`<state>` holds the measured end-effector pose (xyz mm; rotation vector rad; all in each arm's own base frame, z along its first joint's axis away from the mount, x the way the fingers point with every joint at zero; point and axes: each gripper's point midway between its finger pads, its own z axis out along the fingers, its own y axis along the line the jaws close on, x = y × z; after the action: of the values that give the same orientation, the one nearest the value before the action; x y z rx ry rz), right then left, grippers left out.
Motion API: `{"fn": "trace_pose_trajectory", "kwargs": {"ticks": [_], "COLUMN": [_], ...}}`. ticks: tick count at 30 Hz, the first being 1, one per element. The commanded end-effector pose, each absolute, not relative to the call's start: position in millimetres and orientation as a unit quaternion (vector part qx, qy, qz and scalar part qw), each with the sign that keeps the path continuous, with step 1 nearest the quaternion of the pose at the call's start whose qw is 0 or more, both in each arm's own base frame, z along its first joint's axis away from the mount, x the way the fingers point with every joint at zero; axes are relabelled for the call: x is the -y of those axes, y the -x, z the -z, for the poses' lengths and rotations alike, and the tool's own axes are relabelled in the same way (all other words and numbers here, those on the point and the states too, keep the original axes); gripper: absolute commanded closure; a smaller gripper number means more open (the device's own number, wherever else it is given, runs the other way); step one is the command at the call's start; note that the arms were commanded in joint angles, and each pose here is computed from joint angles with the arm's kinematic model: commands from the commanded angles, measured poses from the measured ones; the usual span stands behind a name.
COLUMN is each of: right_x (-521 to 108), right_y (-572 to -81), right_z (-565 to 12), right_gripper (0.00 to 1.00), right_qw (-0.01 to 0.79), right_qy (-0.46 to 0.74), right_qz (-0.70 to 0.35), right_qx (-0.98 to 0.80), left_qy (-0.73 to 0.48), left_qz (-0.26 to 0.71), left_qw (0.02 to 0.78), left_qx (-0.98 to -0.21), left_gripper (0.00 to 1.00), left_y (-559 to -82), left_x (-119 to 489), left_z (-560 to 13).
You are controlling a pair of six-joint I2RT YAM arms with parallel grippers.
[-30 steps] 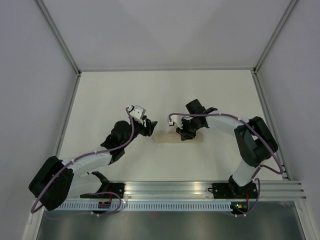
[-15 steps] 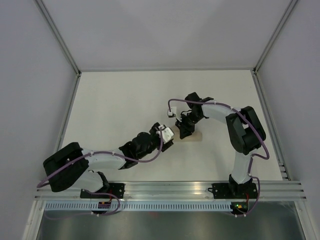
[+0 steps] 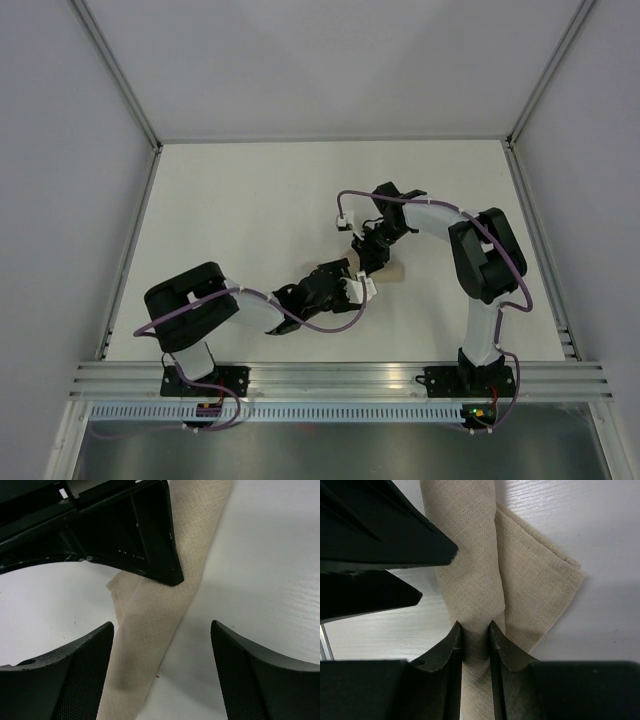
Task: Fold the napkin, place the utensils inside, and roll it up
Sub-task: Roll the napkin at the center of the board.
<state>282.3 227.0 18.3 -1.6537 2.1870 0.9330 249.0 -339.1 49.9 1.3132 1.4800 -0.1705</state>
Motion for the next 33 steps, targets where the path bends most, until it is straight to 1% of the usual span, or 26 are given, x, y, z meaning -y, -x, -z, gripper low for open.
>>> {"fn": "trace_pose_trajectory", "kwargs": {"ticks": [1,5,8,11,12,14,17,18,20,21,22,23,24,25,26,28,29,31,32,33], "right_x": [-191,-191,-191,-191,-190,-191,-191,-191,-191,-192,-191,-192,-192,-192,-192,-194,-195,-198,-198,-199], "right_y": [-273,-273,-274,-275,-274,-274,-275,-274,-274,-274,-274,-274,-275,-275,-276,-278,-278,-283,-285,-286], "right_z": [40,41,41,40,40,39,39,39,37,36,36,35,34,32,31,25,23,15,12,8], "right_gripper": [0.95,0.95,0.96,0.96,0.96,0.96,0.95,0.95,0.95,0.94,0.93,0.91,0.9,0.88,0.83,0.76,0.68,0.6,0.54,0.52], "right_qw": [0.054,0.048,0.047,0.046,0.046,0.046,0.046,0.044,0.045,0.046,0.045,0.046,0.047,0.049,0.05,0.06,0.062,0.077,0.084,0.09], "right_qy": [0.583,0.581,0.579,0.577,0.576,0.576,0.576,0.575,0.575,0.575,0.575,0.575,0.574,0.574,0.574,0.573,0.572,0.568,0.564,0.557], "right_qz": [-0.256,-0.258,-0.261,-0.264,-0.265,-0.266,-0.269,-0.27,-0.27,-0.27,-0.27,-0.27,-0.27,-0.27,-0.27,-0.271,-0.271,-0.27,-0.269,-0.268], "right_qx": [-0.769,-0.771,-0.771,-0.771,-0.772,-0.771,-0.771,-0.771,-0.771,-0.771,-0.771,-0.771,-0.771,-0.771,-0.772,-0.771,-0.771,-0.774,-0.776,-0.781], "left_qy": [-0.567,-0.578,-0.587,-0.594,-0.596,-0.601,-0.607,-0.61,-0.61,-0.612,-0.616,-0.617,-0.619,-0.624,-0.622,-0.628,-0.629,-0.629,-0.629,-0.629], "left_qz": [0.058,0.051,0.048,0.05,0.05,0.058,0.07,0.074,0.081,0.083,0.087,0.09,0.092,0.099,0.1,0.122,0.126,0.138,0.149,0.156], "left_qw": [0.58,0.57,0.559,0.541,0.53,0.518,0.494,0.483,0.476,0.469,0.462,0.455,0.449,0.437,0.432,0.419,0.407,0.397,0.382,0.377], "left_qx": [-0.583,-0.582,-0.583,-0.593,-0.601,-0.606,-0.618,-0.624,-0.629,-0.631,-0.632,-0.635,-0.638,-0.64,-0.645,-0.645,-0.65,-0.654,-0.66,-0.662], "left_gripper": [0.18,0.18,0.2,0.27,0.31,0.35,0.45,0.51,0.56,0.61,0.63,0.65,0.73,0.76,0.81,0.91,0.92,0.97,0.98,0.98], "left_y": [-261,-264,-264,-266,-266,-265,-263,-261,-262,-261,-260,-259,-258,-255,-256,-250,-248,-246,-243,-241], "left_x": [359,362,362,360,357,358,357,356,358,358,359,358,358,359,358,363,360,361,358,358], "left_z": [-68,-59,-51,-41,-34,-29,-20,-16,-14,-11,-10,-7,-5,-4,-3,-1,2,2,5,6]}}
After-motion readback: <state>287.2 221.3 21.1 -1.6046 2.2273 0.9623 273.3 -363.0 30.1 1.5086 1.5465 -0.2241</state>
